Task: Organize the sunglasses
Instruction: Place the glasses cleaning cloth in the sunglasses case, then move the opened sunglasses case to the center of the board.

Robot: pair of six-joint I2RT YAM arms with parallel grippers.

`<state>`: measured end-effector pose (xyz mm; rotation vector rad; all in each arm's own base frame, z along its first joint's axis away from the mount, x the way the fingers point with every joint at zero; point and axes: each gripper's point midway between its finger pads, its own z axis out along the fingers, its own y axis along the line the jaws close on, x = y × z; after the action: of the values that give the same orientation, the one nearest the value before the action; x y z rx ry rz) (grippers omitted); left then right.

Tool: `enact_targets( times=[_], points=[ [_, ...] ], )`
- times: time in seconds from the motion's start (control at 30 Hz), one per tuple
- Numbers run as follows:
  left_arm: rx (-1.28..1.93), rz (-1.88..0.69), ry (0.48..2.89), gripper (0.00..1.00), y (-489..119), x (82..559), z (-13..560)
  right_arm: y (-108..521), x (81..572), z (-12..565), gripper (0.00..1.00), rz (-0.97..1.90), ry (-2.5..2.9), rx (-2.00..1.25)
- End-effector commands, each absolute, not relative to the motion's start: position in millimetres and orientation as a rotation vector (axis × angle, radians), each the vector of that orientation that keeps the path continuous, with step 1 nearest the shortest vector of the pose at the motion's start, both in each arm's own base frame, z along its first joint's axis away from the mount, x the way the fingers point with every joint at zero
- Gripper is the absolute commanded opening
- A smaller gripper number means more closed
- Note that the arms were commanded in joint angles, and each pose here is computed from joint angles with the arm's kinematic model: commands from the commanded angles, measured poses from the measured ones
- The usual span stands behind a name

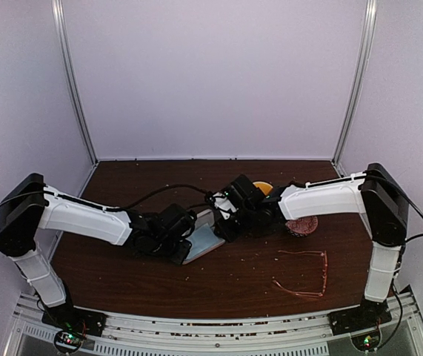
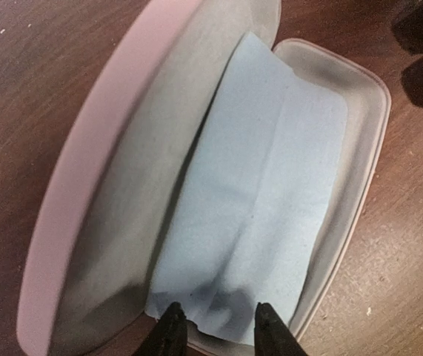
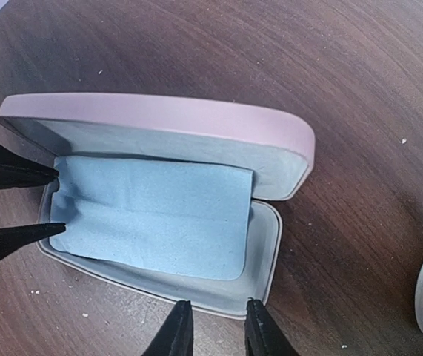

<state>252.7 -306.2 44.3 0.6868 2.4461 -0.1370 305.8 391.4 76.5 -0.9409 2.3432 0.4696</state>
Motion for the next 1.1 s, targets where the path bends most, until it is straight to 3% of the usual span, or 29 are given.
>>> enact_targets(
  times=[0.0,1.07],
  points=[
    [0.712,-0.191,2.416,0.33,-323,257,47,384,313,93,0.25,0.473,2.316,-0.866],
    [0.740,-0.094,2.484,0.35,-299,243,28,332,289,92,0.27,0.409,2.354,-0.754]
  ],
)
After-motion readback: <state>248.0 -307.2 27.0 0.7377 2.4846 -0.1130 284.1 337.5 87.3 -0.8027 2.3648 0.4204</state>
